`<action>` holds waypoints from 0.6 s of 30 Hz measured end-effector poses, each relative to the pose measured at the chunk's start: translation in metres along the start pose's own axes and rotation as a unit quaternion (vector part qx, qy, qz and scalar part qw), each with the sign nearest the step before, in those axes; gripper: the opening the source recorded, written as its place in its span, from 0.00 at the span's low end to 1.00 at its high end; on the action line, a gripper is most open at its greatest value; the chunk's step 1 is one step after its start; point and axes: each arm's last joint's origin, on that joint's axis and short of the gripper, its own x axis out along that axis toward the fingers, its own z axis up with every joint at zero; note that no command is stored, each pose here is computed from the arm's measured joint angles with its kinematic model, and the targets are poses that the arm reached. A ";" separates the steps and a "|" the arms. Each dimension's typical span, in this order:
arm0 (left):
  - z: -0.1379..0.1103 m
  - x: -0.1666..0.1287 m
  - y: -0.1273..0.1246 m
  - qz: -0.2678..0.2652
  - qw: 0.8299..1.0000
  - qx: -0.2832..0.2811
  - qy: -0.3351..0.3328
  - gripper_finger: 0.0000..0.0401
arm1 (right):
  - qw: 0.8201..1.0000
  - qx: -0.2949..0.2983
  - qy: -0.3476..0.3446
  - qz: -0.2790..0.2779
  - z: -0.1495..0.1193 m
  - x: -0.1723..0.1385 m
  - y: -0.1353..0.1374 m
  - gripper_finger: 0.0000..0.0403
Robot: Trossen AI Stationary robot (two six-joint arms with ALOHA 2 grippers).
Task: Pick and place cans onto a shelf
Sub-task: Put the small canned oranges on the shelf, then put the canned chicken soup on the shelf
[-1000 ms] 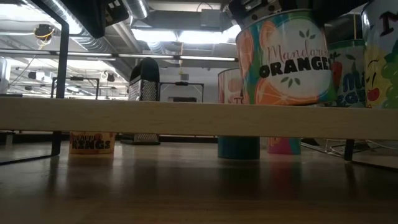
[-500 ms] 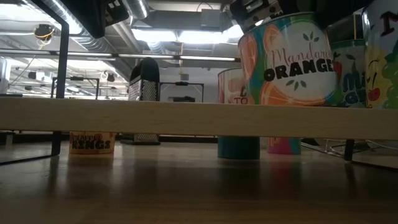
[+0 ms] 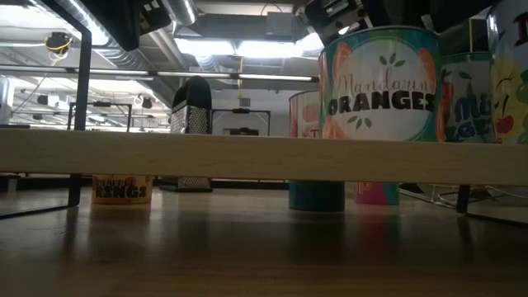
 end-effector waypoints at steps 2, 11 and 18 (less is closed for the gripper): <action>0.000 0.000 0.000 0.000 1.000 0.000 0.000 0.10 | 1.000 0.000 0.000 0.000 0.000 0.000 0.000 0.18; 0.000 0.000 0.000 -0.001 1.000 0.000 -0.002 0.10 | 1.000 -0.006 -0.022 -0.003 0.010 -0.009 0.001 0.18; 0.007 0.000 -0.002 0.010 0.999 -0.003 -0.049 0.10 | 0.999 -0.009 -0.033 -0.007 0.033 -0.038 0.003 0.18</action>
